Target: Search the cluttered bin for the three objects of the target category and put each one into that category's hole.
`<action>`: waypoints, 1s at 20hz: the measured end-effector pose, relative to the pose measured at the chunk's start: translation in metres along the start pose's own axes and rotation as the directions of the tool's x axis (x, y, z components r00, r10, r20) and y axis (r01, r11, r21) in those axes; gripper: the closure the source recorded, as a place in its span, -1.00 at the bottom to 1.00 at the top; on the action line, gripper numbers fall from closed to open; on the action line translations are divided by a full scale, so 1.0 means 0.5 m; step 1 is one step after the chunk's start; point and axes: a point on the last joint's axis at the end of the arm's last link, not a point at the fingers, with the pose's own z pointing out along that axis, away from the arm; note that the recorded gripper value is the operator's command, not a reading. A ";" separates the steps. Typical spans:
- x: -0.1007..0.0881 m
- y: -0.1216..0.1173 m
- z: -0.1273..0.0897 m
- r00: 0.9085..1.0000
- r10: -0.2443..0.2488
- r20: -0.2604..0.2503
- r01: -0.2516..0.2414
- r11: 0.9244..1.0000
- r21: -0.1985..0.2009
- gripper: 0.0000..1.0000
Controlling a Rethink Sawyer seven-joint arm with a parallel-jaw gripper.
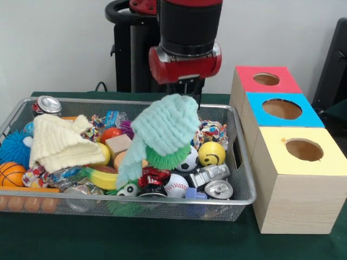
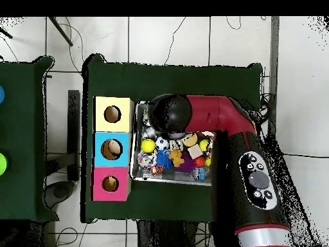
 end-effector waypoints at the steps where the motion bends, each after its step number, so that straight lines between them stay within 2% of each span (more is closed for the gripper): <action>1: 0.000 -0.006 -0.009 1.000 0.004 0.006 -0.004 1.000 0.004 1.00; 5: 0.009 -0.045 -0.032 0.999 0.031 0.021 -0.032 0.999 0.015 1.00; 11: 0.039 -0.114 -0.026 0.996 0.085 0.018 -0.085 0.996 0.011 1.00; 15: 0.067 -0.160 0.006 0.993 0.122 -0.002 -0.122 0.993 -0.006 1.00; 20: 0.095 -0.190 0.051 0.988 0.150 -0.031 -0.151 0.988 -0.031 1.00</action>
